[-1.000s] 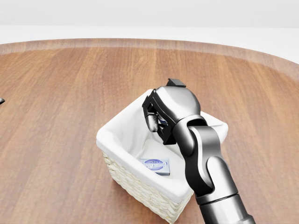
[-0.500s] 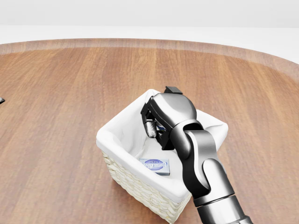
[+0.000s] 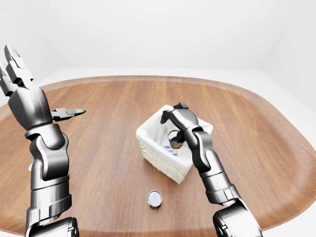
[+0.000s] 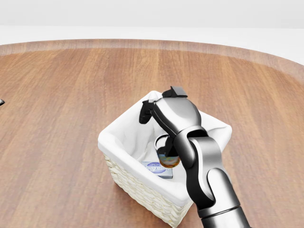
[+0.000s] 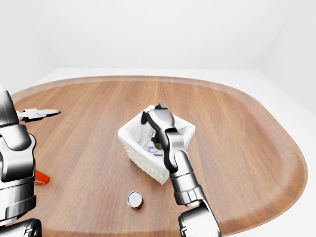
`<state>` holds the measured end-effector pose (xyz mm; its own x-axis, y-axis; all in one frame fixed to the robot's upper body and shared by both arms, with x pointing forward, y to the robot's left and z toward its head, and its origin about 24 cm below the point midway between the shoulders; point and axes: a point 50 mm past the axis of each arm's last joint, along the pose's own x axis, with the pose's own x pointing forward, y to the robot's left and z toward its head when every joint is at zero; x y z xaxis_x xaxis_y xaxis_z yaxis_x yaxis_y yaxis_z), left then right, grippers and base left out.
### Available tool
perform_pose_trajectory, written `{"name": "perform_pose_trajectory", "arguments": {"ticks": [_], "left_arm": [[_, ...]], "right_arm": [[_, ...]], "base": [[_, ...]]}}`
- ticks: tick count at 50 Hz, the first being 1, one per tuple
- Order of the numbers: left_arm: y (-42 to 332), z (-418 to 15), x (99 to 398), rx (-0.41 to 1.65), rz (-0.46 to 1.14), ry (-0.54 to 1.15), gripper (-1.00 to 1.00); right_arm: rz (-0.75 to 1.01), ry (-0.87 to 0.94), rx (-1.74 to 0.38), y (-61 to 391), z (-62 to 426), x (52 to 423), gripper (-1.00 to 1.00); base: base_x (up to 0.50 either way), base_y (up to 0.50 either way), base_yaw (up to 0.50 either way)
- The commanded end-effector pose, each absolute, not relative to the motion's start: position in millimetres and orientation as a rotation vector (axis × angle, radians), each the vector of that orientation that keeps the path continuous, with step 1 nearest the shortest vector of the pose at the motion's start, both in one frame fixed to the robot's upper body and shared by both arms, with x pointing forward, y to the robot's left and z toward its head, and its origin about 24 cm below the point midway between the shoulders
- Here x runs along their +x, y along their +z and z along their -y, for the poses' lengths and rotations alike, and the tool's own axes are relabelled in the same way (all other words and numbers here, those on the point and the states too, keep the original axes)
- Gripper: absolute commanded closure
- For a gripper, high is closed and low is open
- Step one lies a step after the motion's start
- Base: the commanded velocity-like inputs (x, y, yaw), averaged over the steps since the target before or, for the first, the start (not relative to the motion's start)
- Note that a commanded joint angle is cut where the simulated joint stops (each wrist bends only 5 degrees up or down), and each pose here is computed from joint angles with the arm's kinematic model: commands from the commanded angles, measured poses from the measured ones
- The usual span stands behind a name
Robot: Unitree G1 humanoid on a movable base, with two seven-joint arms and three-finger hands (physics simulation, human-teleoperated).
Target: Pick up the alphabet soup and the cream cheese box, and put them in the basket.
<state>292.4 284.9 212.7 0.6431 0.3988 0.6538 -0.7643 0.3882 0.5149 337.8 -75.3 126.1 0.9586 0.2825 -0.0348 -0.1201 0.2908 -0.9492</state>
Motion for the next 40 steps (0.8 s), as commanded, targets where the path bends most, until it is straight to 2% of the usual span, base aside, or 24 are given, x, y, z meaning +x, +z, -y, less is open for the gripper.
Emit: {"name": "perform_pose_trajectory", "arguments": {"ticks": [1, 9, 24, 36, 40], "left_arm": [[213, -285, 292, 0.897, 0.469, 0.775, -1.00], [213, -285, 292, 0.895, 0.467, 0.775, -1.00], [213, -285, 292, 0.894, 0.466, 0.773, -1.00], [211, -285, 293, 0.896, 0.461, 0.771, -1.00], [210, -286, 295, 0.893, 0.452, 0.778, -1.00]], "right_arm": [[0.183, 0.251, -1.282, 138, 75, 335, -1.00], [0.185, 0.239, -1.299, 143, 77, 335, -1.00], [0.192, 0.208, -1.465, 184, 76, 334, -1.00], [0.434, 0.036, -1.336, 230, 71, 332, -1.00], [0.566, -0.046, -1.235, 255, 72, 327, -1.00]], "base": [[0.00, 0.00, 0.00], [0.00, 0.00, 0.00], [0.00, 0.00, 0.00], [0.00, 0.00, 0.00], [0.00, 0.00, 0.00]]}}
